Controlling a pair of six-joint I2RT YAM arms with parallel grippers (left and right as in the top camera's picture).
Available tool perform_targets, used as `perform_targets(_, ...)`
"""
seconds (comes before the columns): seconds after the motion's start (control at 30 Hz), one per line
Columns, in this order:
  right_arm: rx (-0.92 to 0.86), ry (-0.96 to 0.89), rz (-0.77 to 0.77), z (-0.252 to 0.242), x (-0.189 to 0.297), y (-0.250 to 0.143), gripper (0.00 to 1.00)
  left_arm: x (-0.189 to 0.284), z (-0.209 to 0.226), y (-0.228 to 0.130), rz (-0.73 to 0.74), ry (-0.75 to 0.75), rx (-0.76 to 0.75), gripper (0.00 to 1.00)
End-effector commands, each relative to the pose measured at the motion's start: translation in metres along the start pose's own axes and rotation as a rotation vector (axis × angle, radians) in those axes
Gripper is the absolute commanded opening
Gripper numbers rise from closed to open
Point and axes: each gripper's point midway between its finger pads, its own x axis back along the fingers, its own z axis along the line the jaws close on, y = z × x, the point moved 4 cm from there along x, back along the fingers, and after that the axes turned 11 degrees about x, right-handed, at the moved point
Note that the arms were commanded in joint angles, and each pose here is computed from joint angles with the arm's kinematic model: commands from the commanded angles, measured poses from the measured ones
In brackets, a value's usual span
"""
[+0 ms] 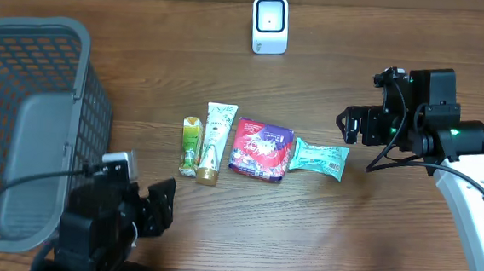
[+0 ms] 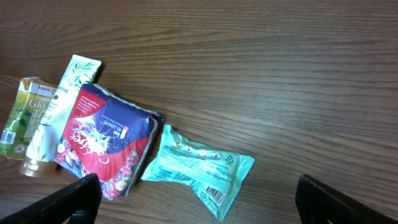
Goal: Scan the item barcode
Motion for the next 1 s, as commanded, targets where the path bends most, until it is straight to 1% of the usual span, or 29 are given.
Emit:
perform_targets(0.0, 0.016, 0.006, -0.02, 0.003, 0.003, 0.007, 1.0, 0.003, 0.003, -0.013, 0.045, -0.02, 0.037, 0.63)
perform_targets(0.13, 0.018, 0.005, -0.026, 0.002, 0.003, 0.008, 1.0, 0.002, 0.018, -0.017, 0.047, 0.075, 0.03, 0.61)
perform_targets(0.27, 0.021, 0.003, -0.037, 0.002, 0.003, 0.01, 1.0, 0.001, 0.021, -0.01, 0.0, 0.1, 0.018, 0.61)
perform_targets(0.33, 0.021, 0.003, -0.037, 0.002, 0.003, 0.011, 1.0, 0.001, 0.021, -0.007, -0.012, 0.105, 0.018, 0.63)
perform_targets(0.37, 0.021, 0.003, -0.036, 0.002, 0.003, 0.01, 1.0, 0.001, 0.02, -0.007, -0.016, 0.102, 0.019, 0.66)
perform_targets(0.4, 0.021, 0.003, -0.036, 0.002, 0.003, 0.01, 1.0, 0.001, 0.02, -0.006, -0.019, 0.099, 0.019, 0.81)
perform_targets(0.43, 0.021, 0.003, -0.036, 0.002, 0.003, 0.01, 1.0, 0.001, 0.019, -0.006, -0.021, 0.097, 0.018, 1.0)
perform_targets(0.57, 0.019, 0.023, -0.046, 0.005, 0.003, 0.012, 1.0, 0.001, 0.017, -0.003, -0.032, 0.088, 0.019, 1.0)
perform_targets(0.77, 0.025, 0.162, -0.071, 0.023, 0.005, 0.016, 1.0, 0.001, 0.016, -0.001, -0.041, 0.082, 0.02, 1.0)
perform_targets(0.97, 0.008, 0.156, -0.057, 0.021, 0.002, 0.014, 0.99, 0.001, 0.017, -0.003, -0.034, 0.086, 0.019, 1.0)
